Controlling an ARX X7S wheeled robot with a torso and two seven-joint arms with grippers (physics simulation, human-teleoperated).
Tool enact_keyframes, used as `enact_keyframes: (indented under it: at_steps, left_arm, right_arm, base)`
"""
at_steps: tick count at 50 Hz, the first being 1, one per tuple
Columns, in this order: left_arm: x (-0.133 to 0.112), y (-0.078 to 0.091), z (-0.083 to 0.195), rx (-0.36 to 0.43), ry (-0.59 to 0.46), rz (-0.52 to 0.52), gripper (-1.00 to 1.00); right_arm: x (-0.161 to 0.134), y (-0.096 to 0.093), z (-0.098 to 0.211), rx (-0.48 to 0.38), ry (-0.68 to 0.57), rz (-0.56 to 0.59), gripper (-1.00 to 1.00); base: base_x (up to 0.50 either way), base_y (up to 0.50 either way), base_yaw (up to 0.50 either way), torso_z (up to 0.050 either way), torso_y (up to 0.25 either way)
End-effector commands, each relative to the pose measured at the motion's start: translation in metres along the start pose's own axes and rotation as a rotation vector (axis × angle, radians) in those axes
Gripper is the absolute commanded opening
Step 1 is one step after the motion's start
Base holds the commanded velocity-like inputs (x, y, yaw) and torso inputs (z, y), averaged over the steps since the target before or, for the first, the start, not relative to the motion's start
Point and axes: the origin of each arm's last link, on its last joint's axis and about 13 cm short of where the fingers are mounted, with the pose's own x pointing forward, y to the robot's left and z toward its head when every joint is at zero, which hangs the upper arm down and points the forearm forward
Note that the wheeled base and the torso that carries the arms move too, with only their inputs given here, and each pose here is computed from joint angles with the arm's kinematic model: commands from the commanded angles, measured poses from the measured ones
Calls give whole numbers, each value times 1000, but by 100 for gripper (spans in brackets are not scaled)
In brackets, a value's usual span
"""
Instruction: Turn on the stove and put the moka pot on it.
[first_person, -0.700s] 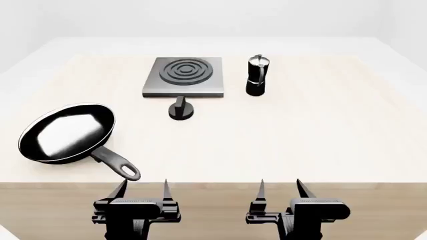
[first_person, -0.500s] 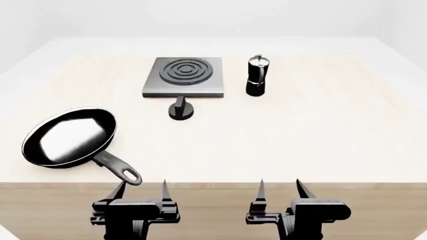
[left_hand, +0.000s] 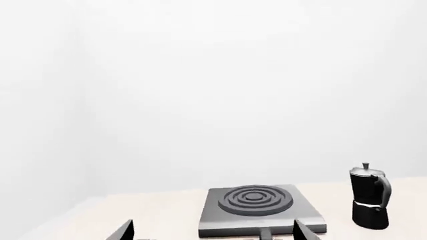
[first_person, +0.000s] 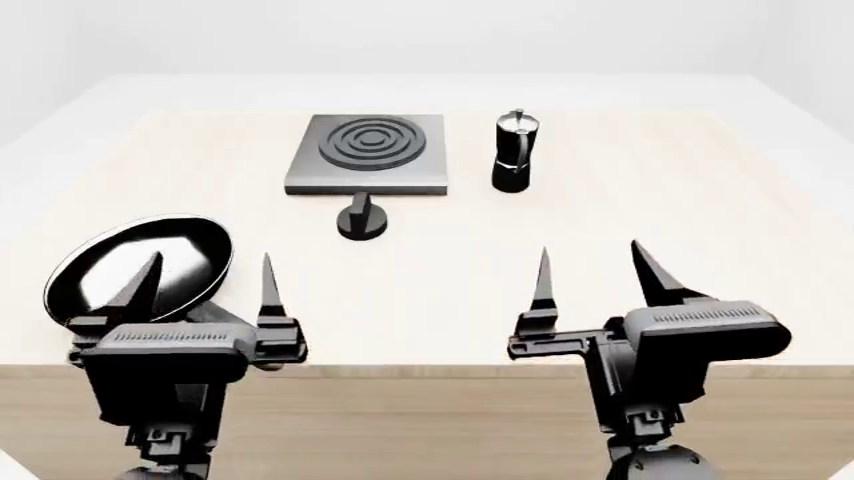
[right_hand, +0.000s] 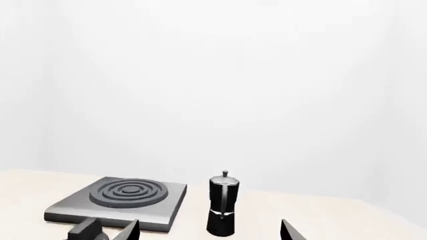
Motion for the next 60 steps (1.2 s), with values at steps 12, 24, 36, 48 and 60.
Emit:
enact_keyframes:
  at_steps: [12,24,36,48,60]
  left_arm:
    - [-4,19,90,16,-313,7,100]
    - [-6,20,96,2,-330,3,100]
    - [-9,22,101,0,-356,-1,100]
    - [-8,21,100,-8,-351,-6,100]
    - [-10,20,97,-18,-353,2,100]
  right_arm:
    - [5,-13,92,-30,-290,-5,100]
    - [5,-11,95,-20,-295,-1,100]
    - [2,-13,98,-12,-308,-13,100]
    - [3,-14,98,-15,-301,-29,100]
    - [3,-13,96,-34,-302,-31,100]
  base:
    - [0,0,0,21,0]
    - [0,0,0,50,0]
    - [0,0,0,50,0]
    - [0,0,0,50,0]
    - [0,0,0,33,0]
